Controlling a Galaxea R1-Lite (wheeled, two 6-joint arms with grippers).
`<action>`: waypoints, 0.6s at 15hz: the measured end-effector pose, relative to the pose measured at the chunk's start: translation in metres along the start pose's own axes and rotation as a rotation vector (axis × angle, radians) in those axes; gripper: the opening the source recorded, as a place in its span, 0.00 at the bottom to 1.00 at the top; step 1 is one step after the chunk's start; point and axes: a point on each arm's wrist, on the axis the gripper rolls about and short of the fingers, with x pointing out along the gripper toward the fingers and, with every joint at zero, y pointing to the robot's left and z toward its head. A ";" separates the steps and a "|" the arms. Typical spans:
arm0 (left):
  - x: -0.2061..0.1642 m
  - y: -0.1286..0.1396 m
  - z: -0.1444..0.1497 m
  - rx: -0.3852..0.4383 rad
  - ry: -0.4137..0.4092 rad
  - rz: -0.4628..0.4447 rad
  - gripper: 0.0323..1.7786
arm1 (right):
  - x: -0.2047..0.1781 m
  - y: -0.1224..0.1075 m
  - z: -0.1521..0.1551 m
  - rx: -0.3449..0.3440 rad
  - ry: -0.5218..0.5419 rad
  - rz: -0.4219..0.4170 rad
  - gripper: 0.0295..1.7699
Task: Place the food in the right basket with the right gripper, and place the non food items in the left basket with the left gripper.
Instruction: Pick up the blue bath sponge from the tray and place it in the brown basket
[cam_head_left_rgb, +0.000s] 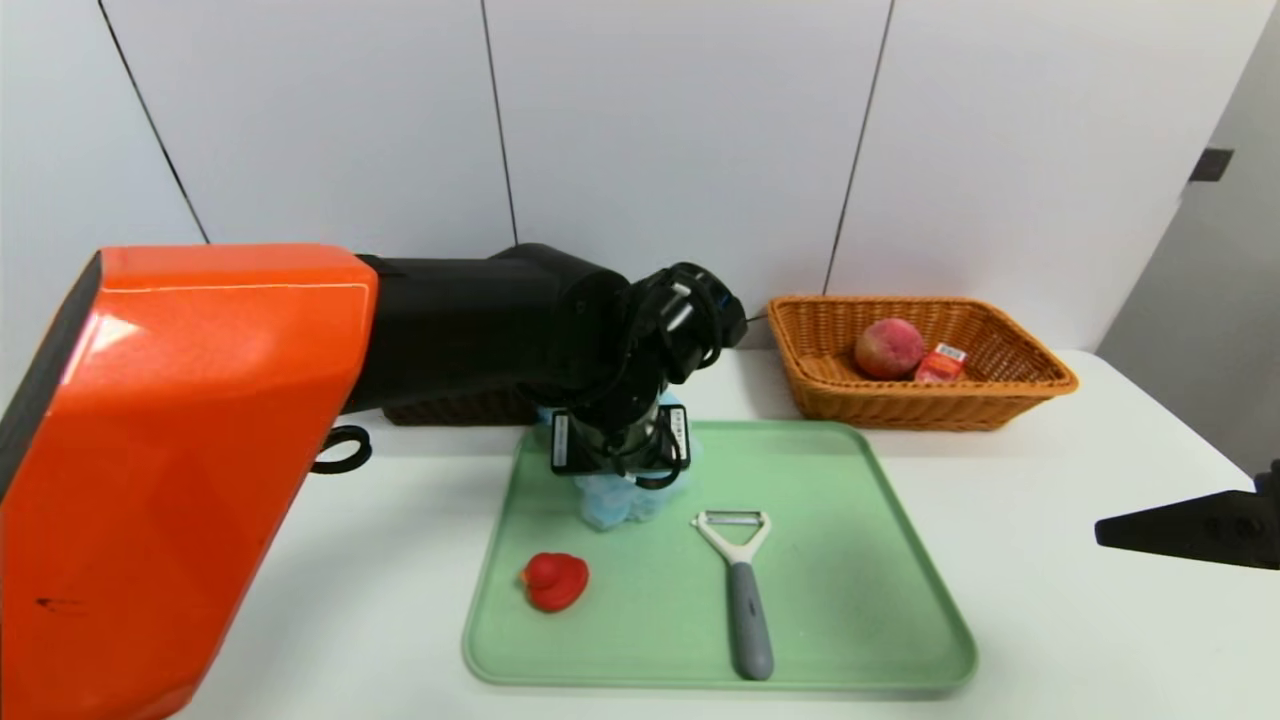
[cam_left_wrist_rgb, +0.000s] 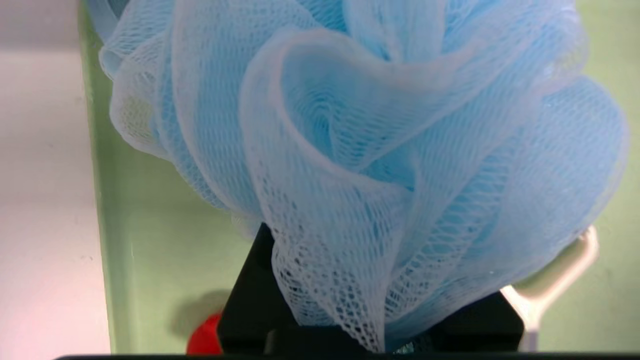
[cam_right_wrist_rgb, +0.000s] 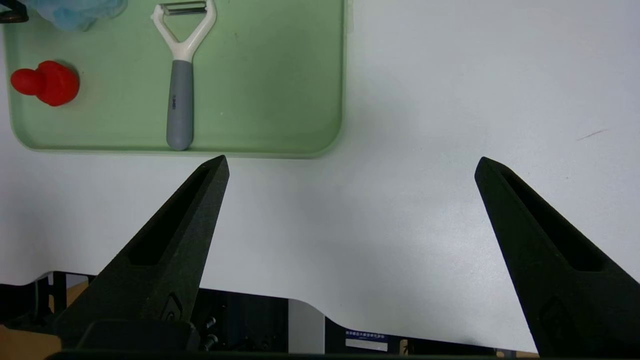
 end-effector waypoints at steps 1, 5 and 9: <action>-0.006 0.000 0.001 -0.001 0.012 -0.032 0.27 | 0.000 0.000 -0.001 0.000 -0.001 0.000 0.96; -0.033 -0.005 -0.001 0.007 0.062 -0.172 0.25 | -0.003 -0.002 -0.004 0.000 -0.006 0.003 0.96; -0.064 -0.005 0.003 0.011 0.003 -0.252 0.24 | -0.006 -0.004 -0.006 0.011 -0.015 0.006 0.96</action>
